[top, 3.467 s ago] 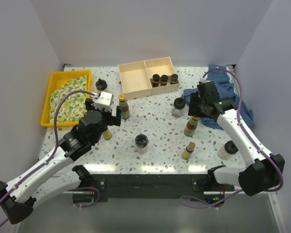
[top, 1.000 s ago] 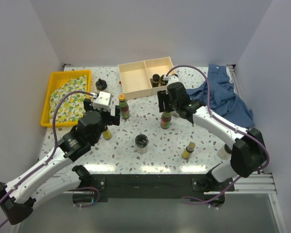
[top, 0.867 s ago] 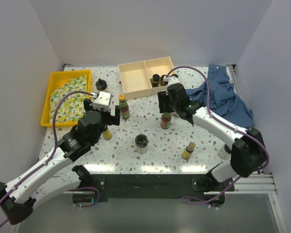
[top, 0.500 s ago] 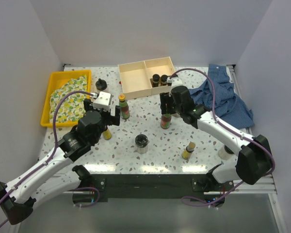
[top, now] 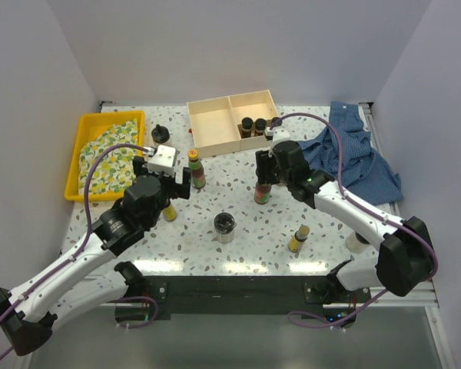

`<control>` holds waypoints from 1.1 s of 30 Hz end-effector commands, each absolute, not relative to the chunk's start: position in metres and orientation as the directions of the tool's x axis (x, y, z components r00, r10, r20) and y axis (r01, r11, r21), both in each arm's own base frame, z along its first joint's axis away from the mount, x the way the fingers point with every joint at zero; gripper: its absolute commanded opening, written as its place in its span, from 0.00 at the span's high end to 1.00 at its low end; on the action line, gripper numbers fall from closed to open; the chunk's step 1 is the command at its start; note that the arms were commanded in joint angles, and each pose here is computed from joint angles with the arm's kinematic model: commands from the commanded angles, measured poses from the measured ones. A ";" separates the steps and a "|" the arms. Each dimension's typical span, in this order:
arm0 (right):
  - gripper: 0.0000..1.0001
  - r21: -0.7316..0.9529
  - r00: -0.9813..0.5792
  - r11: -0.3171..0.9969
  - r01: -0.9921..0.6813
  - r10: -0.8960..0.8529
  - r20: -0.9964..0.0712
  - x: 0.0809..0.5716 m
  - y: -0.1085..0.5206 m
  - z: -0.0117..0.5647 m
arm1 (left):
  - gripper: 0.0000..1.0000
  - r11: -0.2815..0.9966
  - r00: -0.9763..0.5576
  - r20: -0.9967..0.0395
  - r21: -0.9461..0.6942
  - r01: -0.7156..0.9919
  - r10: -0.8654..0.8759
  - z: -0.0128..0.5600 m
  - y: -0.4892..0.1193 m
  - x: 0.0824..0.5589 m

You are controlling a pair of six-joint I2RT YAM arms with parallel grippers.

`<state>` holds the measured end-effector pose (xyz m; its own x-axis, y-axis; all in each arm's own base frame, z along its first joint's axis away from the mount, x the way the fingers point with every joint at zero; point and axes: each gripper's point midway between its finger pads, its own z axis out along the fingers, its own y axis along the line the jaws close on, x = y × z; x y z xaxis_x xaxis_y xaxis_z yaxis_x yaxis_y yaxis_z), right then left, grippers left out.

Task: Organize the condiment bottles
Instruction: Pick up the bottle from the center of the board.

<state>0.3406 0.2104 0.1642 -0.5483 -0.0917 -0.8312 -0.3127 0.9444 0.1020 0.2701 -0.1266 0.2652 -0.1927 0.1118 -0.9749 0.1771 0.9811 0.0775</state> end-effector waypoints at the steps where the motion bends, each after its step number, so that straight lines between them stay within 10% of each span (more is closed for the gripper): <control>1: 0.46 0.123 -0.490 0.938 -0.324 -0.055 -0.870 0.350 0.218 0.180 | 0.00 0.982 -0.163 -0.981 0.076 0.173 0.105 0.272 -0.129 0.274; 9: 1.00 0.111 -0.447 0.941 -0.321 -0.047 -0.893 0.354 0.217 0.205 | 0.00 0.983 -0.163 -0.981 0.079 0.168 0.106 0.272 -0.127 0.274; 33: 1.00 0.028 -0.307 0.947 -0.319 -0.075 -0.949 0.430 0.251 0.362 | 0.00 0.985 -0.151 -0.984 0.068 0.160 0.092 0.277 -0.124 0.272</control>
<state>0.4049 0.2471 0.2779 -0.4811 -0.1197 -0.8685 -0.3287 0.9430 0.0522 0.2705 -0.1269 0.2641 -0.1954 0.1143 -0.9740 0.1770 0.9810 0.0797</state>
